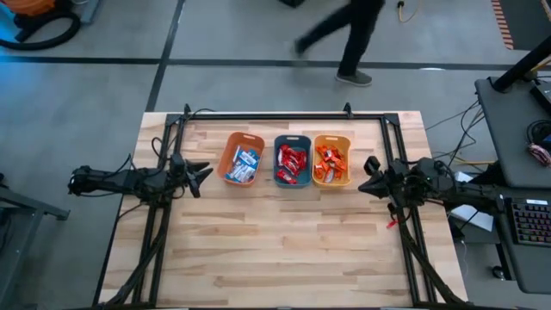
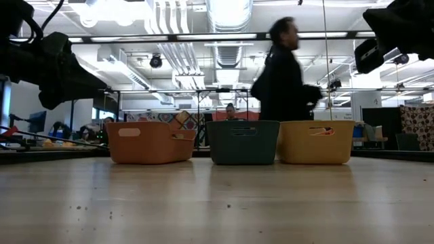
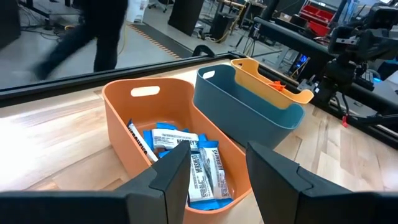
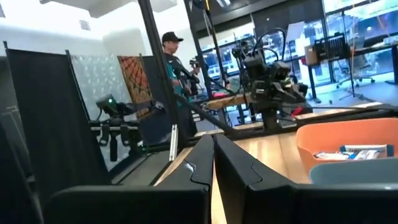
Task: Sort candy
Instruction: Return to Home Position
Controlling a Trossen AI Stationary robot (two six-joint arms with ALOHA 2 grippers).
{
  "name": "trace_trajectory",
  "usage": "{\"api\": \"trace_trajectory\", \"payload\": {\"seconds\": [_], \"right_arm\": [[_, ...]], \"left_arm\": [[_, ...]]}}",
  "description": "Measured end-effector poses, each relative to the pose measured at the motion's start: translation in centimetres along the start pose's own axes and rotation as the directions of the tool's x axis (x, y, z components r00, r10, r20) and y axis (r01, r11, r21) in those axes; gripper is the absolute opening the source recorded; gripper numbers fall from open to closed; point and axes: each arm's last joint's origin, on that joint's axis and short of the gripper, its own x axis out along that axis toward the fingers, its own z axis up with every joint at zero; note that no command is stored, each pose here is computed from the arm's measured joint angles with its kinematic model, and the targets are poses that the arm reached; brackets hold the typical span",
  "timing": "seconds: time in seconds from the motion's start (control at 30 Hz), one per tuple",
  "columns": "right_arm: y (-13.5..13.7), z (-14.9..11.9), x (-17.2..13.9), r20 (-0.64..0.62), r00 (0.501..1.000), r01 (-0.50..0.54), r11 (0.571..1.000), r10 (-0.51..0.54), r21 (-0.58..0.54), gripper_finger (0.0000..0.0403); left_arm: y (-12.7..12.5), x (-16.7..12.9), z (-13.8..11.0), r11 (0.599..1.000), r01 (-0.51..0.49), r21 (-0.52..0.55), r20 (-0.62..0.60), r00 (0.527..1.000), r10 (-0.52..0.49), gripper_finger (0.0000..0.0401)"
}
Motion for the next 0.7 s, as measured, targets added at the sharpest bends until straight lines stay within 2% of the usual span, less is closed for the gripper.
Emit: {"api": "trace_trajectory", "payload": {"seconds": [0.13, 0.23, 0.47, 0.7], "right_arm": [[0.0, 0.1, 0.0, 0.016, 1.0, 0.005, 1.0, -0.005, -0.011, 0.0009], [0.0, 0.1, 0.0, 0.015, 1.0, 0.014, 0.997, -0.013, -0.075, 0.0009], [-0.6, 0.1, 0.0, 0.055, 0.982, 0.188, 0.971, -0.182, -0.149, 0.0009], [-1.0, -0.8, 0.0, 0.012, 0.971, 0.236, 0.96, -0.237, -0.148, 0.0009]], "left_arm": [[0.0, 0.0, 0.0, 1.0, 0.0, 0.001, -0.001, 1.0, 0.0, 0.0139], [0.0, 0.0, 0.0, 1.0, -0.001, 0.001, -0.001, 1.0, 0.001, 0.0139], [0.0, 0.0, 0.0, 1.0, 0.0, 0.0, 0.0, 1.0, 0.0, 0.0139], [0.0, 0.0, 0.0, 1.0, 0.0, -0.001, 0.001, 1.0, 0.0, 0.0139]]}}
